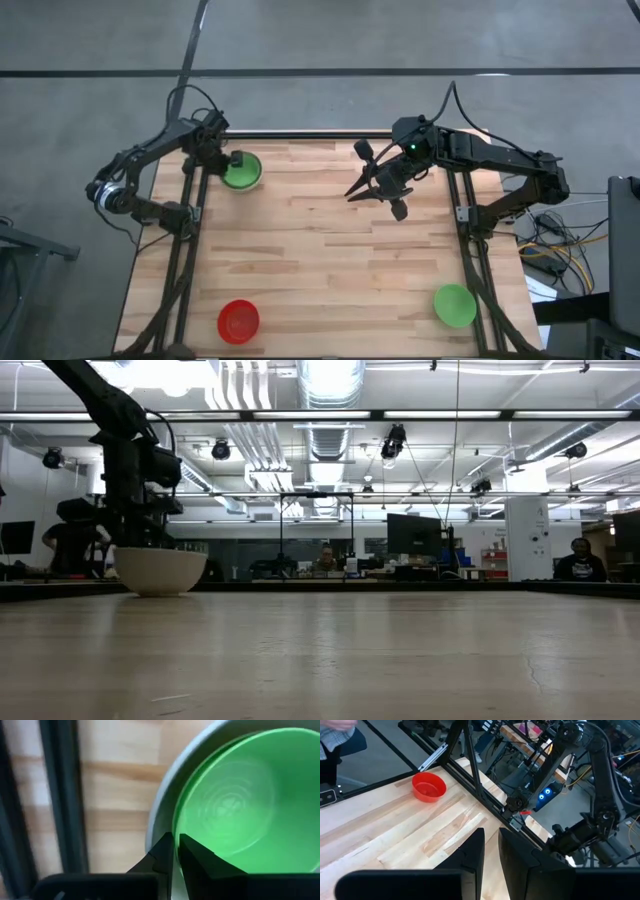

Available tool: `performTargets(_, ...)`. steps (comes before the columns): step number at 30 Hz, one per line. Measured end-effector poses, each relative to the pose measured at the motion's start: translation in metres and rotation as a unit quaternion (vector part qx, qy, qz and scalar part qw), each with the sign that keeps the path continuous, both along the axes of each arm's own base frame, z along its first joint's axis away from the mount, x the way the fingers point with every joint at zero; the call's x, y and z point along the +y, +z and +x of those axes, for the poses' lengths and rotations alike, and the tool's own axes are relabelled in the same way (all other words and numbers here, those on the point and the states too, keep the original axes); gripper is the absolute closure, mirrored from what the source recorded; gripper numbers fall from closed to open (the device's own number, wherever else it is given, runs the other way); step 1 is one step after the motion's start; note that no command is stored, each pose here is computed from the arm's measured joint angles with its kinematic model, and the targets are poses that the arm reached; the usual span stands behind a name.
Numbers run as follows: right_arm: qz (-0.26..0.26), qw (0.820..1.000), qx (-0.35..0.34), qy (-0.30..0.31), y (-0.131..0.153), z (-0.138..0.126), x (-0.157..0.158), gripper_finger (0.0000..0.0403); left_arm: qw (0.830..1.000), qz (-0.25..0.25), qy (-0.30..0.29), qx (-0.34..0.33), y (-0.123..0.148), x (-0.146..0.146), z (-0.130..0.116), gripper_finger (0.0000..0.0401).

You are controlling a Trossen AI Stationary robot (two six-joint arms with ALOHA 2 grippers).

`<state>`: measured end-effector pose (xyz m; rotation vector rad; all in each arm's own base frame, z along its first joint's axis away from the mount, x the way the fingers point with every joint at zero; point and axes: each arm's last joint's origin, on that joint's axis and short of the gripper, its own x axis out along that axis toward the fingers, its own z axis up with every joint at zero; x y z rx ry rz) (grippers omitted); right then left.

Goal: Nest bowls inside each other
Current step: Stack the top green bowl on the stacked green bowl

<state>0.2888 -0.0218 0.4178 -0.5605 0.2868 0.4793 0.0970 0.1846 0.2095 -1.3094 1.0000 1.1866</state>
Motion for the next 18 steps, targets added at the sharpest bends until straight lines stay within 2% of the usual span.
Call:
performTargets(9,0.0,1.0,0.0,0.0,0.0,0.0,0.0,0.0351,0.999,0.046,-0.004,-0.025,0.02,0.011,0.007,0.0371)
performTargets(18,-0.002,1.0,-0.001,0.0,0.0,0.0,0.0,0.0351,0.998,0.049,-0.004,-0.026,0.022,0.012,0.007,0.0367)
